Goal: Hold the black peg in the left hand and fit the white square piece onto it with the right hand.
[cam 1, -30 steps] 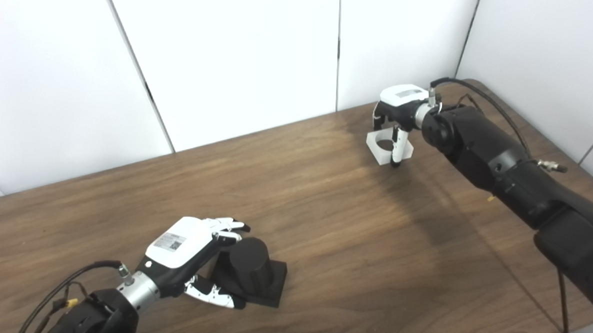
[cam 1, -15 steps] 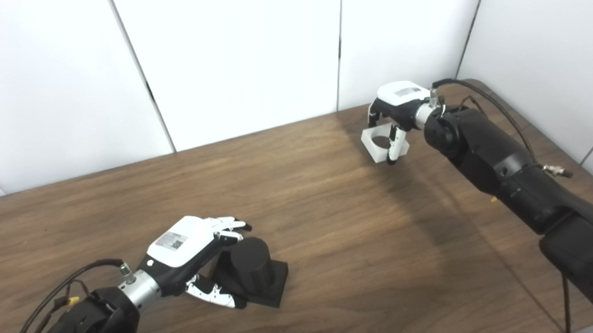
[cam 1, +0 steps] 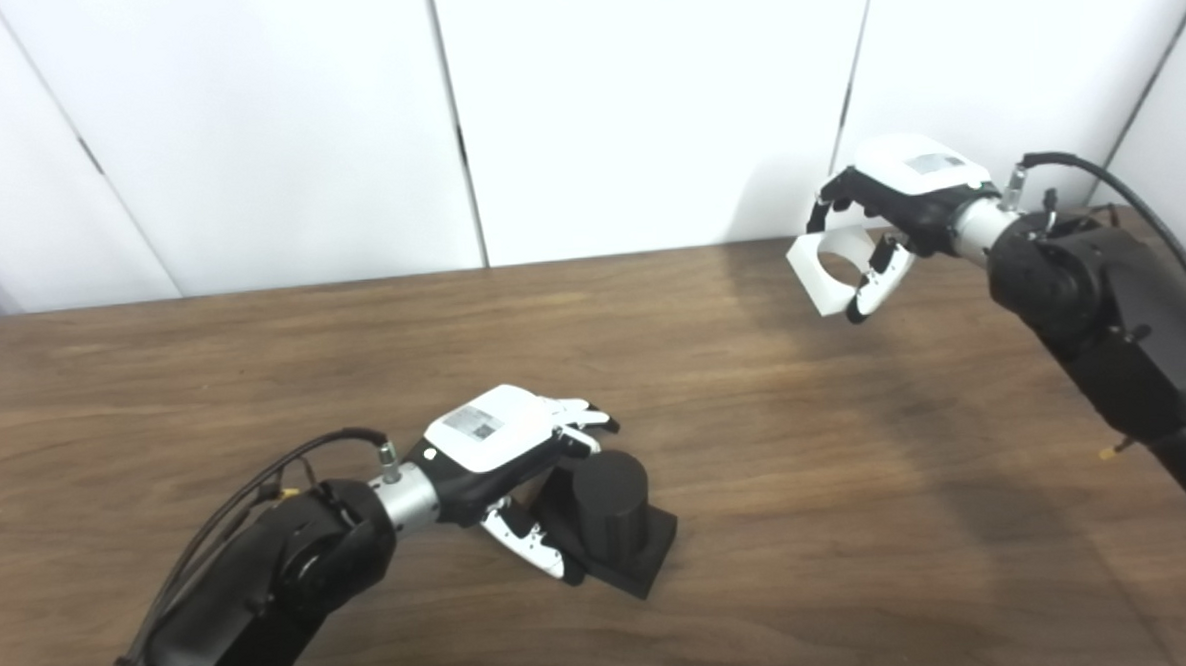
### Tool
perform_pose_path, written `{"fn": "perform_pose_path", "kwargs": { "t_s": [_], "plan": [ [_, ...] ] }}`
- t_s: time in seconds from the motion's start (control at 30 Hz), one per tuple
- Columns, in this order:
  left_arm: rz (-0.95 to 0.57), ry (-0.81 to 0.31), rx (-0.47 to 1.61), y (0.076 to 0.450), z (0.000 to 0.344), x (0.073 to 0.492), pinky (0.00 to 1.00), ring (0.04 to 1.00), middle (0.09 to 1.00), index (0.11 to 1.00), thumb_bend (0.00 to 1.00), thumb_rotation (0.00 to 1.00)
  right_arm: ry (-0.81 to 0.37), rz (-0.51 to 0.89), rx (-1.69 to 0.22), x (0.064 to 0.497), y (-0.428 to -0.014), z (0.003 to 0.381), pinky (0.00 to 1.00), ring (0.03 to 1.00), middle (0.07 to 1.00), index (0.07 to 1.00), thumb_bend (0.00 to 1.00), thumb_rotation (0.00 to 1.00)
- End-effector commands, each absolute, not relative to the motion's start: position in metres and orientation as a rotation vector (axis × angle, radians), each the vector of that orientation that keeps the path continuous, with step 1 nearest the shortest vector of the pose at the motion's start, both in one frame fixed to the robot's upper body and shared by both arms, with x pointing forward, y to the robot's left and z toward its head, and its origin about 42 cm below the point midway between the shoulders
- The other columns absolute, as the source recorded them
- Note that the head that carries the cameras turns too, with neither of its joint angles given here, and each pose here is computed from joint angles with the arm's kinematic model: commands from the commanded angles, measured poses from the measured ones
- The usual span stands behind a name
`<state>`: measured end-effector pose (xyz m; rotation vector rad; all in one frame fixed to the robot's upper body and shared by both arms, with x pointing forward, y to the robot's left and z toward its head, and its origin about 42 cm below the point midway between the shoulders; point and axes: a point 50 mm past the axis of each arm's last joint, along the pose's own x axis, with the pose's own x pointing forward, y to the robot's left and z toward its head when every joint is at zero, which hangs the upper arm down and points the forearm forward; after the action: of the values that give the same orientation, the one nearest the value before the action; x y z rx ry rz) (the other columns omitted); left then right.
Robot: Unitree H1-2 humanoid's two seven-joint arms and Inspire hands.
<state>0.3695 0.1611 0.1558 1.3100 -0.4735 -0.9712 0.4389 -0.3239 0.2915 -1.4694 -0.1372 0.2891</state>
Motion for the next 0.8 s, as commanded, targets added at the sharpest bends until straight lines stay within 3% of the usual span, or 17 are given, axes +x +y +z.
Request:
{"fn": "perform_pose_path", "kwargs": {
  "t_s": [0.0, 0.77],
  "plan": [
    [-1.114, -0.272, 1.447, 0.167, 0.110, 0.354, 0.85, 0.926, 0.909, 0.493, 0.52, 0.08, -0.237, 0.259, -1.478, 0.437, -0.324, 0.324, 0.65, 0.764, 0.745, 0.481, 0.52, 0.13],
    [-1.118, -0.271, 1.456, 0.155, 0.116, 0.362, 0.85, 0.947, 0.912, 0.494, 0.52, 0.08, -0.458, 0.503, -1.414, 0.365, -0.257, 0.346, 0.63, 0.757, 0.749, 0.480, 0.52, 0.13]
  ]
}}
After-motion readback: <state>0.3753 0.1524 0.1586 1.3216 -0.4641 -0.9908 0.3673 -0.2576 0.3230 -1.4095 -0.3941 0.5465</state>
